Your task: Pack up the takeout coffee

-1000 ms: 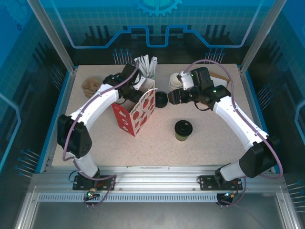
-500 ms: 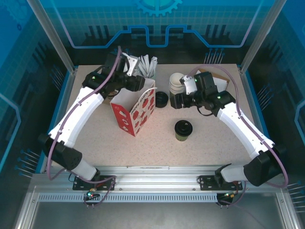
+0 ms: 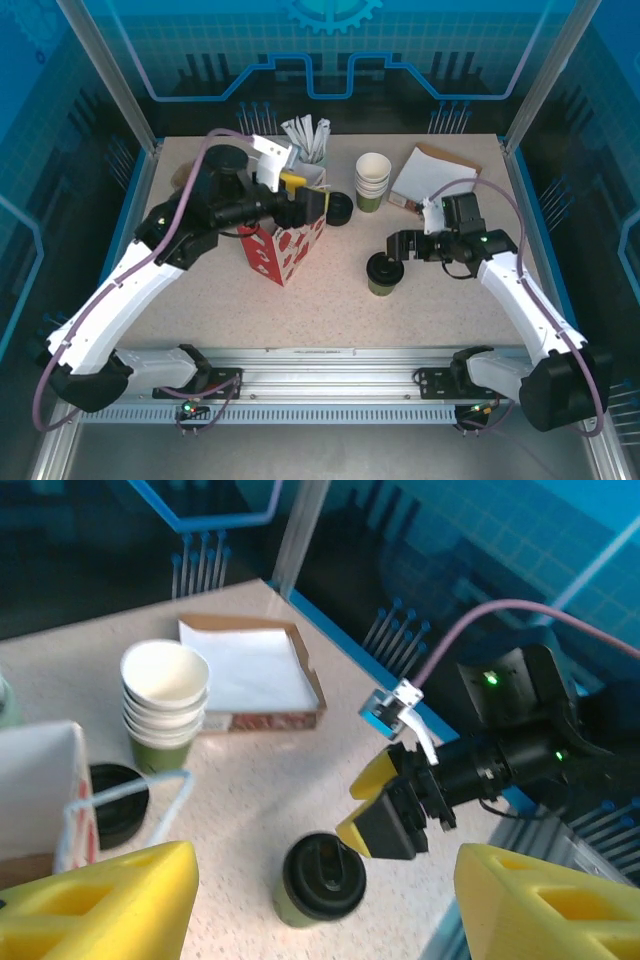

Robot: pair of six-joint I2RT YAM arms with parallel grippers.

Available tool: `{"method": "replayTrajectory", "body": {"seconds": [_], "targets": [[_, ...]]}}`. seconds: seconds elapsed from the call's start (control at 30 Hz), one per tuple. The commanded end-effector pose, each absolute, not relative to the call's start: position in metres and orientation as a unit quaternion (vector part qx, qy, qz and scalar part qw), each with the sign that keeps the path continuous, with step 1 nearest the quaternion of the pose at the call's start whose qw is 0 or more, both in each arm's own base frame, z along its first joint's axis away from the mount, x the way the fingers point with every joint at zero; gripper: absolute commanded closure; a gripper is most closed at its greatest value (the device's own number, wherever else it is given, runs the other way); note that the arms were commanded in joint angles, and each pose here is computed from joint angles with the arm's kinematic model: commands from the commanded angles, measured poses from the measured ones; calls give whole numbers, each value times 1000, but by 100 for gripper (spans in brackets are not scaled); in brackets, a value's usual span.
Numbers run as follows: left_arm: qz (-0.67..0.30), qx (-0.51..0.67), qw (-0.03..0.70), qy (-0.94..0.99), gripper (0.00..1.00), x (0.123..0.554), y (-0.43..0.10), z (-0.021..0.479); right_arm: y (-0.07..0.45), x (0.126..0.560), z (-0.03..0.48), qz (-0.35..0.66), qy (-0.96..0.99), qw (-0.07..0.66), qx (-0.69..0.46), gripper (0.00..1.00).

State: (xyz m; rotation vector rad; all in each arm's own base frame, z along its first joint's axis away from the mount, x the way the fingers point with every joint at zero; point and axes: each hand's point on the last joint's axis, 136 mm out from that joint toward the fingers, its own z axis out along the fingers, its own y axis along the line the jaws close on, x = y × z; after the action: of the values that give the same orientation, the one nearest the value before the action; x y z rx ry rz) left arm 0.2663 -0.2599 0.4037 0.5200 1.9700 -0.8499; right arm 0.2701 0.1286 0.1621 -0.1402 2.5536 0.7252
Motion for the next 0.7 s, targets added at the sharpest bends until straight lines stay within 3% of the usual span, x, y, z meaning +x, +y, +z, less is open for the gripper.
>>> {"method": "replayTrajectory", "body": {"seconds": [0.0,0.67], "targets": [[-369,208,429,798,31,253,-268,393,137,254,148,318,926,201,-35,14],[-379,215,414,799,32,236,-271,384,150,254,113,364,915,174,-26,33]]}}
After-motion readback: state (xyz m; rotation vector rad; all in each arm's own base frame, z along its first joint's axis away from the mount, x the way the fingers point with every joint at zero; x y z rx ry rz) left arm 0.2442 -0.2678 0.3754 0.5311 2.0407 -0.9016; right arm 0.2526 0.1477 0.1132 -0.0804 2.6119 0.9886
